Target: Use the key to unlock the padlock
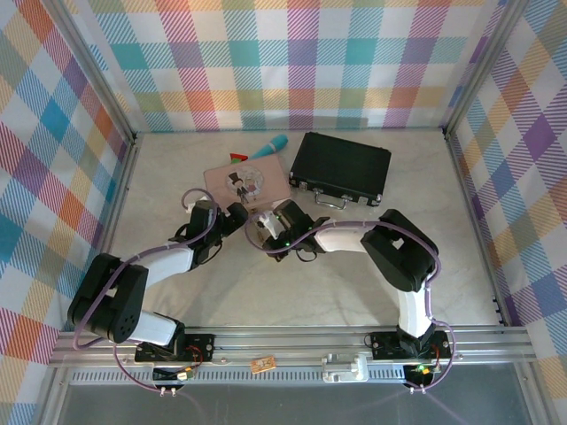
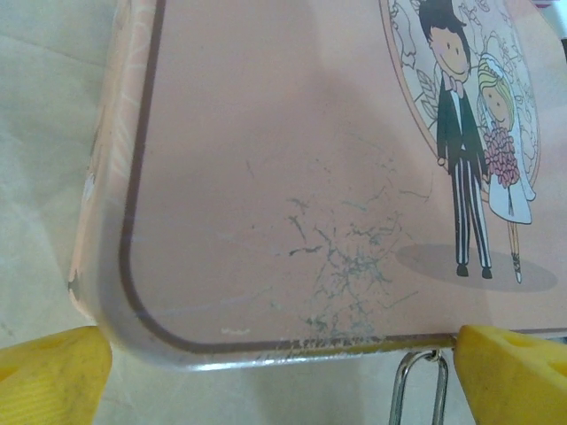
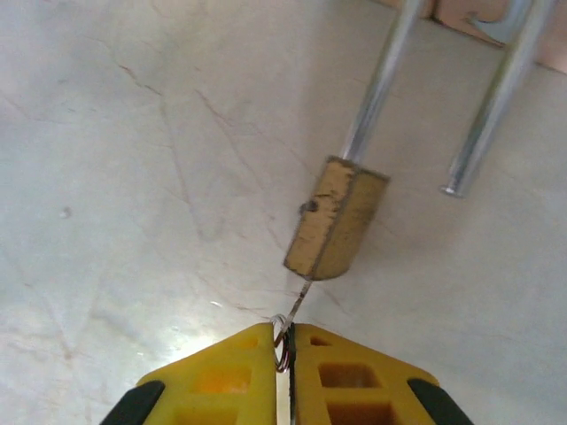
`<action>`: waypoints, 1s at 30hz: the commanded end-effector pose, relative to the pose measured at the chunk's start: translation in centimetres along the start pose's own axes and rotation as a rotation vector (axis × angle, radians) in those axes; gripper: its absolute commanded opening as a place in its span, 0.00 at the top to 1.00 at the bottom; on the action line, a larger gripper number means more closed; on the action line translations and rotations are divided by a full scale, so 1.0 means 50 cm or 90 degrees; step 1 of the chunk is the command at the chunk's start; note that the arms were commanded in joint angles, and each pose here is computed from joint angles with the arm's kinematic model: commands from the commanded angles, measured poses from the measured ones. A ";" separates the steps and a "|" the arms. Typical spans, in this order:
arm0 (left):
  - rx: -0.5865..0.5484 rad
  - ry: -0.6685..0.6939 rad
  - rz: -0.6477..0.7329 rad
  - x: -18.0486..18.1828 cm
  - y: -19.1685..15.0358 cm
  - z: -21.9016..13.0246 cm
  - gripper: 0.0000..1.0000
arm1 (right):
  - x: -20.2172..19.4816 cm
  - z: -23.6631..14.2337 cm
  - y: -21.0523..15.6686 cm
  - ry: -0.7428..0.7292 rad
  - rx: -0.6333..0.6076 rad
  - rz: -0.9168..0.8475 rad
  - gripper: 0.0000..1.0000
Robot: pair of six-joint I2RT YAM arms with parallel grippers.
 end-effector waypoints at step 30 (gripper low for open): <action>-0.011 -0.065 -0.013 -0.011 -0.014 -0.140 0.09 | 0.017 -0.030 0.071 -0.006 -0.056 0.114 0.48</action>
Point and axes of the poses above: each hand's point on the last joint's axis, 136 mm out from that joint toward the fingers, its own z axis out along the fingers, its own x axis along the line the jaws close on, y = z × x, the point moved 5 cm from there along -z, back along the fingers, and after that the axes turned 13 degrees about z, right-handed, at the moved point
